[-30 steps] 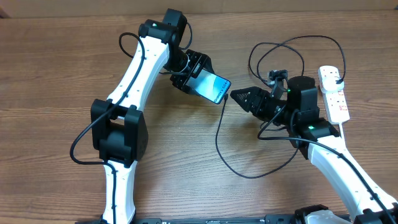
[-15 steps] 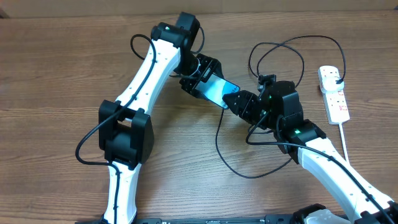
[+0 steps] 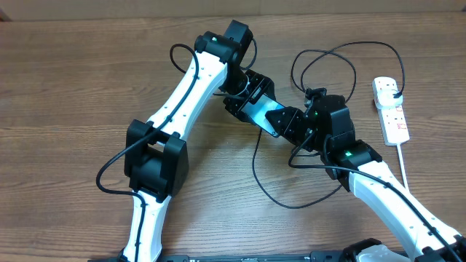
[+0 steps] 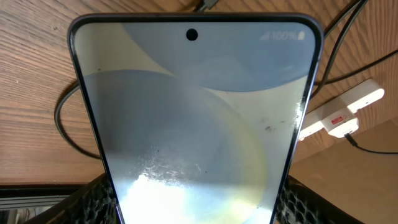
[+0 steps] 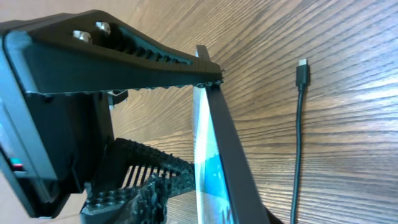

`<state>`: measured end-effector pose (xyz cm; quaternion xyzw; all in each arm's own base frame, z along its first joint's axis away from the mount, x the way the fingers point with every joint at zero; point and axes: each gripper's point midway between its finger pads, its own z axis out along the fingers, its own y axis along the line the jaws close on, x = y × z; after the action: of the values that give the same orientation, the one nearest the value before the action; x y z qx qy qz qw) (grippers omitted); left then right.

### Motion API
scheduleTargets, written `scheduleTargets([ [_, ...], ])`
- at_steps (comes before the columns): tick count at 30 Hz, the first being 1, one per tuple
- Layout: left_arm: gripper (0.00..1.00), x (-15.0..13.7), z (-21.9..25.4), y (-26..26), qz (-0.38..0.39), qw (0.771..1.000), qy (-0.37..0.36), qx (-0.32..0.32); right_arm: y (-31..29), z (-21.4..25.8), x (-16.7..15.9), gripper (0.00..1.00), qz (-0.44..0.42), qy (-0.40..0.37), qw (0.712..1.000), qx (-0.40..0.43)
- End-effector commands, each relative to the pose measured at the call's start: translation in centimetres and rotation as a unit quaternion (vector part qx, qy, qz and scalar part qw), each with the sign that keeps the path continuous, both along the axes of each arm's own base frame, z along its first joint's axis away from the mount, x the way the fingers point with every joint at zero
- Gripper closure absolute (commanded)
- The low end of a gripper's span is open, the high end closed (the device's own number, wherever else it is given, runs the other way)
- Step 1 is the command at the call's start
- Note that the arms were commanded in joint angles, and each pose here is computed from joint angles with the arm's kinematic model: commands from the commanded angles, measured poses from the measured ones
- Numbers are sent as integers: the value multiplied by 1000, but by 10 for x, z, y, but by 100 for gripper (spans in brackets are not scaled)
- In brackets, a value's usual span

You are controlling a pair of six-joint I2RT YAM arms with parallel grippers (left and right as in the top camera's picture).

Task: Plug charger to phone and switch on socket

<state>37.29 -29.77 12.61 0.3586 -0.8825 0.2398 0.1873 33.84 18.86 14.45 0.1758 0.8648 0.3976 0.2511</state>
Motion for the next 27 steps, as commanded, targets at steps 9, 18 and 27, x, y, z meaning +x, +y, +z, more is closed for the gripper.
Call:
scheduleTargets([
  [9,78,0,12,-10,0,1000,-4,-18,2,0,6,88,-2,0,1000,-4],
  [18,76,0,12,-10,0,1000,-4,-18,3,4,9,96,-2,-9,1000,2],
  [27,42,2,11,-8,1,1000,-8,-12,-2,8,14,96,-11,-18,1000,5],
])
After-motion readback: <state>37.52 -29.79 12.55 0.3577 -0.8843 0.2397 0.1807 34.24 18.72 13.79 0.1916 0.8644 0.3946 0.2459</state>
